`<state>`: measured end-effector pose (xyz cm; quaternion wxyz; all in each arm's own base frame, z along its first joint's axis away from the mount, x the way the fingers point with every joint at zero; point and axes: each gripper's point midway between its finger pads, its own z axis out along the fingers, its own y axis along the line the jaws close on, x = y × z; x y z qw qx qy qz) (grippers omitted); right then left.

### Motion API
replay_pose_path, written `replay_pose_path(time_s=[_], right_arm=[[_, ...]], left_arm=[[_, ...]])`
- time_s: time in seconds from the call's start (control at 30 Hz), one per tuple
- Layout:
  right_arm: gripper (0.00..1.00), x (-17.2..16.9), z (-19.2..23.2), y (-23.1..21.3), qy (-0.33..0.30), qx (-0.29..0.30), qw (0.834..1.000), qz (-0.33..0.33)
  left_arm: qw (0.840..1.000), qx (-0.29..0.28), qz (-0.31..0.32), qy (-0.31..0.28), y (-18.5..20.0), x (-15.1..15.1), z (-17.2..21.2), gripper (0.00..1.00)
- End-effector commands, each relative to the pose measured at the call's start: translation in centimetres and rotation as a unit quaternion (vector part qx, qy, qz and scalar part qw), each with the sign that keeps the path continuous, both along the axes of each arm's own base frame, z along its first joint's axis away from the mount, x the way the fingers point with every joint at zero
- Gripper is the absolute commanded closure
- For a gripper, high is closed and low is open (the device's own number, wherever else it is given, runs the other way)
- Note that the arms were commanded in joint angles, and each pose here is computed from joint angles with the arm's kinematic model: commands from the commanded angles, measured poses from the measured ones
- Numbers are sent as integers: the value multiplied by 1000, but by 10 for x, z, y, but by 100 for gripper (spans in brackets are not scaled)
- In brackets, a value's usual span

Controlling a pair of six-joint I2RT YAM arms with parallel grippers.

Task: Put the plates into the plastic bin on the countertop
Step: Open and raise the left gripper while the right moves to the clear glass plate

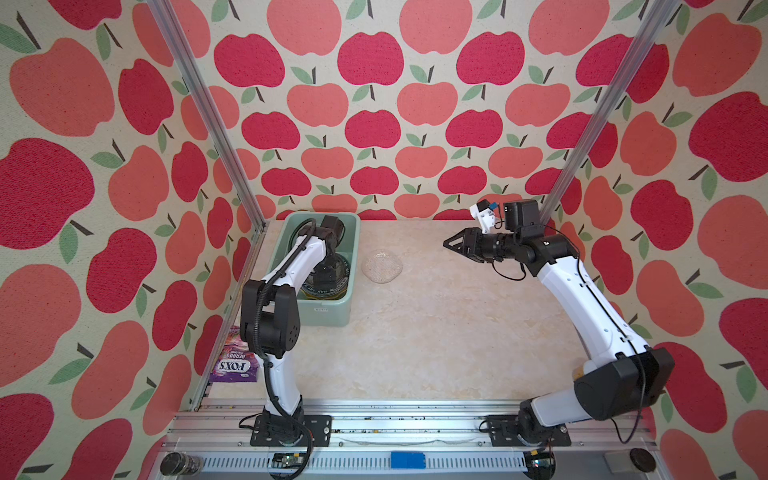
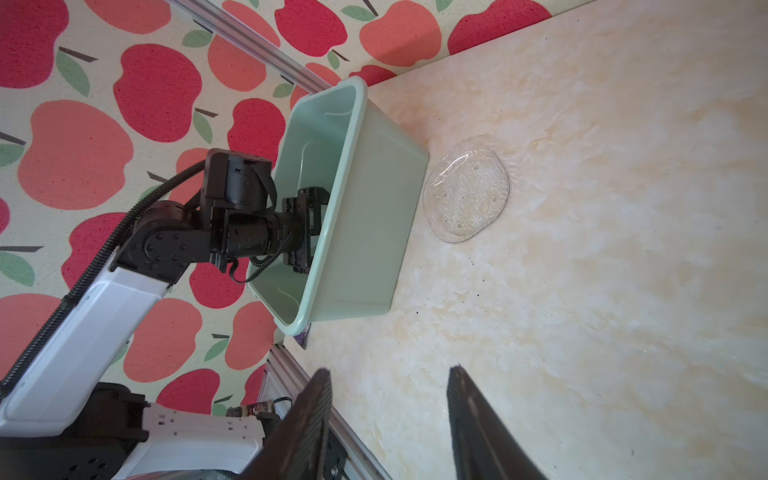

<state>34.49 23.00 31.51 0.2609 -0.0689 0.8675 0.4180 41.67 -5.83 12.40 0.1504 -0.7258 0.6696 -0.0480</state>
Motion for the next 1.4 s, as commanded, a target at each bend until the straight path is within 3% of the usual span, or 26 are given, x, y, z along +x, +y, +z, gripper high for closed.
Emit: replay_pose_path(time_s=[0.0, 0.13, 0.23, 0.33, 0.43, 0.53, 0.57, 0.63, 0.7, 0.8, 0.87, 0.9, 0.97, 1.1, 1.27, 1.37], right_arm=[[50, 3, -7, -7, 3, -31, 999, -13], [39, 7, -20, -11, 16, -74, 997, -34], [30, 13, -29, -10, 31, -105, 993, -43], [17, 19, -34, -2, 32, -123, 991, -39], [7, 29, -42, 0, 29, -161, 986, -44], [6, 40, -56, 5, 43, -170, 983, -49], [7, 44, -61, 8, 49, -170, 983, -49], [8, 51, -71, 16, 61, -169, 983, -48], [10, 59, -82, 25, 77, -166, 982, -45], [13, 70, -100, 39, 102, -161, 981, -43], [15, 77, -111, 49, 113, -155, 980, -44], [17, 80, -118, 53, 120, -152, 980, -44], [19, 87, -129, 63, 131, -145, 980, -43], [22, 97, -155, 78, 160, -134, 977, -43], [28, 105, -186, 90, 189, -125, 973, -48], [31, 108, -200, 97, 200, -119, 971, -49]], left_arm=[[1000, 3, -22, -14, 4, -13, 37, 5], [998, 10, -39, -39, 12, -19, 63, 0], [992, 32, -91, -77, 21, -14, 88, 1], [973, 68, -180, -129, 24, 1, 114, 1], [936, 101, -282, -186, 18, 14, 138, 1], [866, 170, -406, -237, 5, 21, 167, 1], [833, 199, -452, -250, -4, 22, 177, 1], [753, 252, -547, -264, -27, 20, 191, 1], [654, 290, -644, -272, -62, 13, 198, 1], [522, 313, -746, -269, -106, -8, 193, 1], [464, 317, -782, -270, -127, -22, 188, 1], [444, 316, -793, -272, -135, -27, 186, 1], [422, 317, -801, -282, -145, -34, 186, 1], [401, 314, -810, -289, -149, -40, 185, 1], [381, 305, -829, -274, -149, -47, 172, 1], [380, 295, -832, -278, -151, -50, 168, 1]])
